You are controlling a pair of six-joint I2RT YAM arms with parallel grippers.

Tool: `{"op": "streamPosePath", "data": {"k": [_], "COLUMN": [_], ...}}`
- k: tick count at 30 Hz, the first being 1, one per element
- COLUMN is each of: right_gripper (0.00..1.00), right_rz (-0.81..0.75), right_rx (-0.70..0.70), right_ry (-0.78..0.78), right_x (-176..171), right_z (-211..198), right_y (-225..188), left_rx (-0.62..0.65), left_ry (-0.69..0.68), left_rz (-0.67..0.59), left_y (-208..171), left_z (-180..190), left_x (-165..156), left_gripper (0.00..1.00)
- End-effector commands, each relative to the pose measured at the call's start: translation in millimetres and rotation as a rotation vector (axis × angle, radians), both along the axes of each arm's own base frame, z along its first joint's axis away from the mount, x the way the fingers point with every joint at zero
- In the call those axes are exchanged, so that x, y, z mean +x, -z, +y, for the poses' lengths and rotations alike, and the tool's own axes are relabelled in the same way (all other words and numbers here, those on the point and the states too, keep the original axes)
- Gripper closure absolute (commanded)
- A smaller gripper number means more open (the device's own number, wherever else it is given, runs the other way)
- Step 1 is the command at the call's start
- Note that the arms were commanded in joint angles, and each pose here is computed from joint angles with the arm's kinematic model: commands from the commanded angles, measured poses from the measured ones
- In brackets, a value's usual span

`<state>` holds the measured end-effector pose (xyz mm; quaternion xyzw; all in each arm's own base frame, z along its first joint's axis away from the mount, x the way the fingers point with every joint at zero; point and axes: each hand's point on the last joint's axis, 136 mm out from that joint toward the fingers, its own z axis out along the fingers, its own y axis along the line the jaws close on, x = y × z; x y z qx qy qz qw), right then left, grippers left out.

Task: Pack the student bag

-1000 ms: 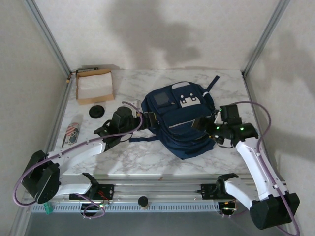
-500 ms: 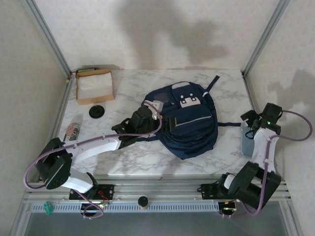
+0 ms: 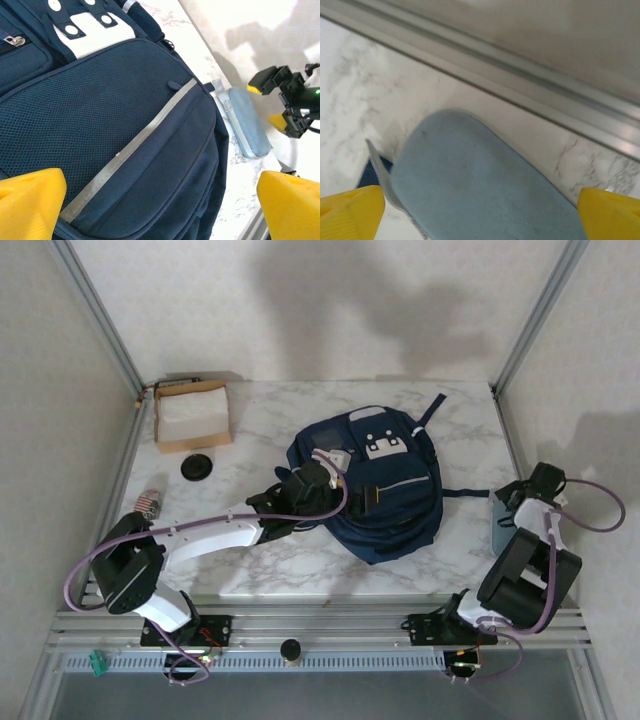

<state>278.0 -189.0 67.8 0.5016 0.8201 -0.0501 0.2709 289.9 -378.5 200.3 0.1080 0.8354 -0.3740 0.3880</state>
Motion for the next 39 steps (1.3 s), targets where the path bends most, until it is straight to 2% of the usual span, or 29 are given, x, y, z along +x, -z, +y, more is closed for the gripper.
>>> {"op": "streamPosePath", "data": {"k": [1, 5, 11, 15, 19, 22, 26, 34, 39], "right_gripper": [0.01, 0.01, 0.01, 0.01, 0.01, 0.01, 0.01, 0.01, 0.01], "right_rz": [-0.007, -0.020, 0.015, 0.011, -0.011, 0.027, 0.004, 0.026, 0.063], "right_rx": [0.070, 0.172, 0.188, 0.093, 0.056, 0.111, 0.222, 0.233, 0.222], "right_ry": [-0.035, -0.092, -0.190, -0.179, -0.141, -0.105, -0.167, -0.292, -0.296], "right_x": [4.0, 0.5, -2.7, -9.7, -13.3, -15.1, -3.5, -0.8, -1.4], "right_z": [10.1, 35.8, 70.9, 61.0, 48.0, 30.4, 48.4, 94.5, 100.2], "right_y": [20.7, 37.7, 34.5, 4.9, -15.8, 2.2, 20.3, 21.1, 29.9], "left_rx": [-0.008, 0.032, 0.067, 0.101, 0.105, 0.096, 0.090, 0.134, 0.212], "left_ry": [-0.017, -0.007, 0.019, 0.022, 0.026, 0.019, 0.002, 0.027, 0.133], "left_rz": [-0.060, -0.087, -0.109, -0.117, -0.123, -0.124, -0.119, -0.160, -0.220], "left_y": [-16.6, -17.5, -15.7, -12.7, -12.2, -13.6, -10.8, -4.5, -1.8], "left_z": [-6.3, -5.1, -10.7, -14.0, -18.7, -21.3, -19.6, -19.4, -30.2], "left_x": [7.8, 9.0, 10.5, 14.2, 17.3, 18.1, 18.7, 19.2, 15.3], "left_gripper": [0.02, 0.01, 0.01, 0.01, 0.01, 0.01, 0.01, 0.01, 0.01]}}
